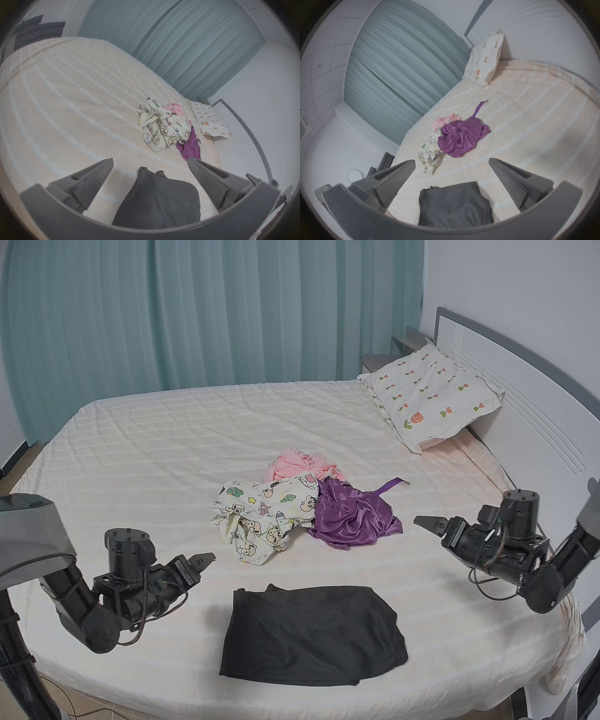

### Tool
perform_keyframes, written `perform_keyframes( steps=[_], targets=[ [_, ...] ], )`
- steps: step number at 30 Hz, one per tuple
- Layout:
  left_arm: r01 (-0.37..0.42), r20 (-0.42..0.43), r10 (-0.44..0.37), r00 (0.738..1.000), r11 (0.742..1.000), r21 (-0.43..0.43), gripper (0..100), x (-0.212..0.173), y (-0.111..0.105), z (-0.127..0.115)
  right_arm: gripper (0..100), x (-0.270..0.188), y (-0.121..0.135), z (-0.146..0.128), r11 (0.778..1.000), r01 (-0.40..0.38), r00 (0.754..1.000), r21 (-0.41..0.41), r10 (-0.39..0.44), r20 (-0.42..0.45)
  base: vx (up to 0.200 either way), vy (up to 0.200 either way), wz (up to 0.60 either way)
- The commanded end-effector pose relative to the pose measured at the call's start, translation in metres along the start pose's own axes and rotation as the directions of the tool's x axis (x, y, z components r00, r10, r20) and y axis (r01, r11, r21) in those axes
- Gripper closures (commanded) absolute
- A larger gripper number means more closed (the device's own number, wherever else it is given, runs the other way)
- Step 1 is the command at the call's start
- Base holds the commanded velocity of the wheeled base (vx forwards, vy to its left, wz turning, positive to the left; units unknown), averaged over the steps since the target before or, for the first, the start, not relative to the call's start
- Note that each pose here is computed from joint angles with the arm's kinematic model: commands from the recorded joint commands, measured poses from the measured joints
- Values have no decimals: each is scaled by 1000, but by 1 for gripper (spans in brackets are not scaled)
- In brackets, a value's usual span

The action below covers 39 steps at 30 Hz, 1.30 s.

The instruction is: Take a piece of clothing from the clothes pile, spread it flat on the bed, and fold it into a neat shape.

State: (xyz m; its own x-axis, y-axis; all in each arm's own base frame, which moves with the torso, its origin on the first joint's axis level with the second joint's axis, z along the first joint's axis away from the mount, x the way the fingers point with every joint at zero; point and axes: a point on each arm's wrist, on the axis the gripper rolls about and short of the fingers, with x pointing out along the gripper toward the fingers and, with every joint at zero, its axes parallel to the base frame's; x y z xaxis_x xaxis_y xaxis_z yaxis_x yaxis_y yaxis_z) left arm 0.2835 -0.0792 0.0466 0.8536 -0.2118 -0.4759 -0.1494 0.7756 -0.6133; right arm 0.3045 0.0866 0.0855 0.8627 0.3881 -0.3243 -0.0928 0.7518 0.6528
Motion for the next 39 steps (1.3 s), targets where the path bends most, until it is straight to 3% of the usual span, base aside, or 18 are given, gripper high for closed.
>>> perform_keyframes(
  steps=[1,5,9,12,13,18,22,27,31,37,39],
  targets=[
    [80,81,-82,993,996,33,0,-79,-5,11,0,-96,24,10,995,-20,990,-98,33,138,0,0,0],
    [107,113,-113,987,993,58,0,-113,0,7,0,-135,25,4,984,51,982,-170,-18,190,0,0,0],
    [101,151,-121,981,986,136,0,-137,6,5,0,-168,29,3,977,73,963,-202,-16,269,0,0,0],
    [108,187,-146,971,974,201,0,-163,14,-2,0,-196,28,-4,959,110,954,-263,-28,298,0,0,0],
    [111,236,-166,958,967,229,0,-178,14,-1,0,-216,26,-10,947,126,951,-295,-31,306,0,0,0],
    [-51,354,-46,934,965,258,0,-207,24,-5,0,-260,19,-29,930,136,948,-341,-22,318,0,0,0],
    [-47,392,-68,917,960,276,0,-225,28,-9,0,-279,12,-40,924,150,942,-353,-26,333,0,0,0],
    [-173,508,-11,861,933,314,0,-255,43,-20,0,-300,-7,-67,894,213,915,-394,-41,401,0,0,0],
    [-196,555,-26,832,921,338,0,-271,51,-28,0,-298,-25,-89,862,239,918,-446,-51,394,0,0,0],
    [-271,619,-6,786,895,354,0,-285,63,-40,0,-305,-31,-100,837,291,891,-463,-61,451,0,0,0],
    [-321,643,9,766,872,370,0,-290,69,-47,0,-309,-38,-112,809,311,891,-498,-67,448,0,0,0]
  ],
)
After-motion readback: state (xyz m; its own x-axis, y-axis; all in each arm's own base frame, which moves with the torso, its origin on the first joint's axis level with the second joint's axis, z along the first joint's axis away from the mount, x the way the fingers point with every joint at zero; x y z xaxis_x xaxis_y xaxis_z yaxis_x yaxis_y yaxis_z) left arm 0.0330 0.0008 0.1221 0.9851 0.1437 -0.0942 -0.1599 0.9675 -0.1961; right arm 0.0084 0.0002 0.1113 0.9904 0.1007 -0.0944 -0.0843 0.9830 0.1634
